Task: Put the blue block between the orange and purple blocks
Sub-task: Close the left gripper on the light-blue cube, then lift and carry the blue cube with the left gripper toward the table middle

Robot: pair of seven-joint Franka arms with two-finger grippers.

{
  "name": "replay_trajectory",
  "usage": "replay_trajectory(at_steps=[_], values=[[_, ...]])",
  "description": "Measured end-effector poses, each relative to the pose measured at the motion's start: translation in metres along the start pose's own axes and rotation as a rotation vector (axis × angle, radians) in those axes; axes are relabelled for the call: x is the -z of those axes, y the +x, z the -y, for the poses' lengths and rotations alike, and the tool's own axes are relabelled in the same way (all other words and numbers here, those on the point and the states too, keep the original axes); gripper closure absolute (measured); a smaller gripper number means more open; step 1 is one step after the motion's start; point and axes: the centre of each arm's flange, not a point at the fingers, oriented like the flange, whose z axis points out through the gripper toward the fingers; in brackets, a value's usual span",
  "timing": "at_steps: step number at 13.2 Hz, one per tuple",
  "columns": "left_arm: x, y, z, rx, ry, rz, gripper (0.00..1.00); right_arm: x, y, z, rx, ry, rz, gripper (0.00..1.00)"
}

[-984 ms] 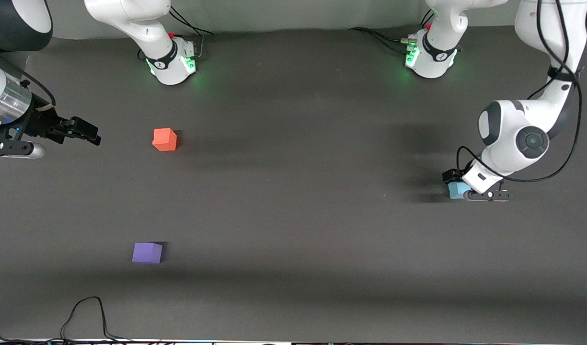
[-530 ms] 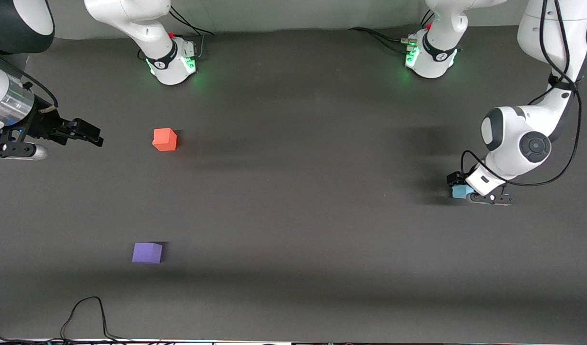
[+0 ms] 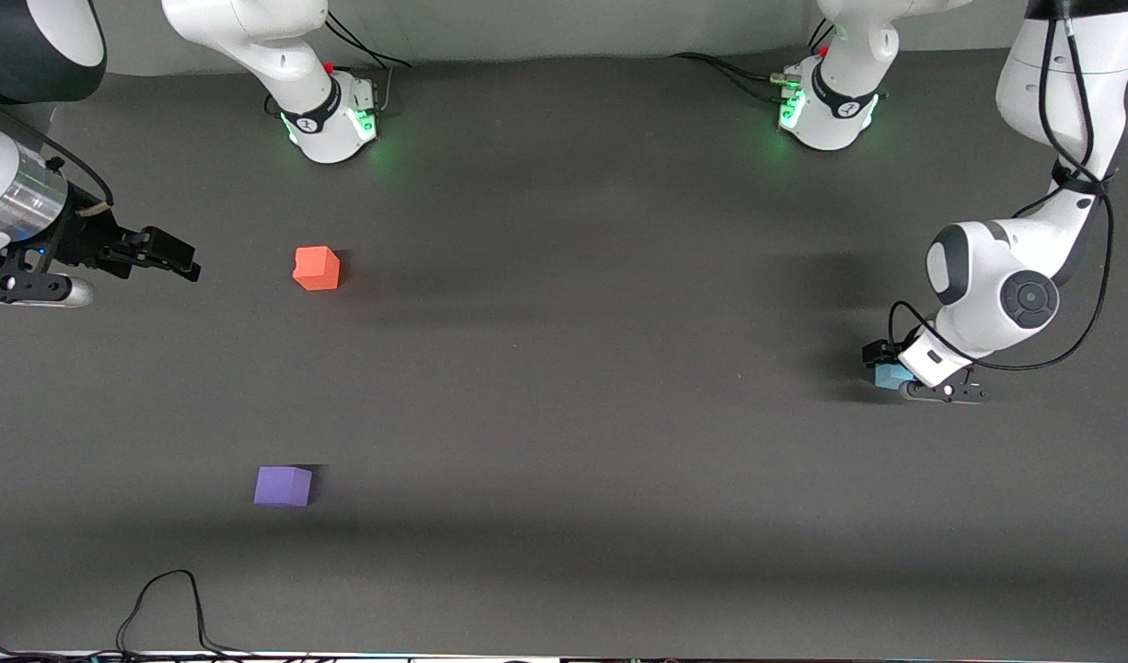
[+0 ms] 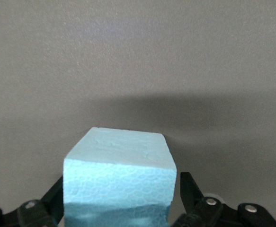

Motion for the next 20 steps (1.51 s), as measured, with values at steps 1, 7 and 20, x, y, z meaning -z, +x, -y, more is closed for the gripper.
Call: replay_trajectory(at_steps=[1, 7, 20], values=[[0.001, 0.001, 0.0, 0.0, 0.0, -0.003, 0.0, 0.0, -0.001, 0.005, 0.009, 0.0, 0.0, 0.0], [0.005, 0.005, 0.002, -0.05, 0.003, -0.013, 0.41, 0.003, 0.0, 0.008, 0.016, 0.001, -0.016, 0.0], [0.329, -0.006, -0.018, -0.011, 0.009, 0.157, 0.44, 0.01, -0.004, 0.001, 0.005, 0.005, -0.025, 0.0]])
